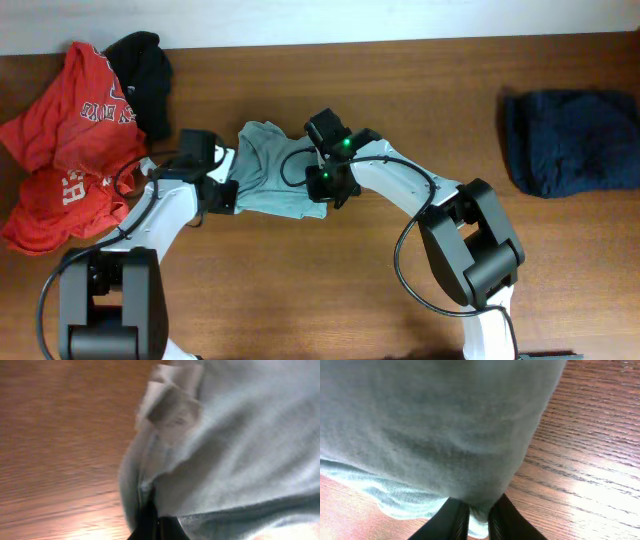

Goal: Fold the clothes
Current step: 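Release the left gripper and hold the bundle's right side with the right gripper, then lift the light blue bundle with the right gripper and carry it rightward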

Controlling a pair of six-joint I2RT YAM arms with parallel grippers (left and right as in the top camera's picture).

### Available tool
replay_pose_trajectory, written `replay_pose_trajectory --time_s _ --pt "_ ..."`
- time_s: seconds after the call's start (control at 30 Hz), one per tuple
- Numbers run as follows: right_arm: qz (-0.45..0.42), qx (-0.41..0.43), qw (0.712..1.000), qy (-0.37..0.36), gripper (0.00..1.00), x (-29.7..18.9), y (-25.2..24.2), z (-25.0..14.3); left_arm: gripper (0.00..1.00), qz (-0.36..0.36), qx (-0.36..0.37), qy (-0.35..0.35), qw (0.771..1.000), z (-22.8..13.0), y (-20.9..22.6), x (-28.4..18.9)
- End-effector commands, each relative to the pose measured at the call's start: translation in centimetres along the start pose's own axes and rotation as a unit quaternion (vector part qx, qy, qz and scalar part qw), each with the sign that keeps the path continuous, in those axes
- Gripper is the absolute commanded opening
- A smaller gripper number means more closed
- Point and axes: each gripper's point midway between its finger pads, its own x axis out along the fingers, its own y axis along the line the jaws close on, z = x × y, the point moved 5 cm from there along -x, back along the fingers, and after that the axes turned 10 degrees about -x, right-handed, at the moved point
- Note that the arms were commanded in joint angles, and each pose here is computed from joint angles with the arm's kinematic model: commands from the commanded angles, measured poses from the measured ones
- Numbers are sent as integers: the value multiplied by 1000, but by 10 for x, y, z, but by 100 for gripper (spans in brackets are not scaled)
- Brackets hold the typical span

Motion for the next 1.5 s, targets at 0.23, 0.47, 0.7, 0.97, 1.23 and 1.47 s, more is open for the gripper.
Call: replay_pose_trajectory --time_s 0.23,0.47,0.7,0.97,1.23,1.47 --pt "-14 13 1000 -7 17 -18 -11 0 1 92 -32 -38 995 18 38 -4" --pt "19 10 1000 -3 45 -21 -4 -1 28 83 -32 -35 995 18 36 -4" --pt "46 9 998 -33 66 -49 2 6 99 61 -31 -27 997 27 31 -17" --pt "51 27 996 -74 76 -80 -14 17 99 66 -35 -76 994 56 34 -59" --pt "79 34 993 -77 79 -58 -13 28 99 155 -145 -123 970 60 79 -92" --pt "77 66 994 -47 79 -25 -21 26 99 156 -188 -150 958 60 93 -111"
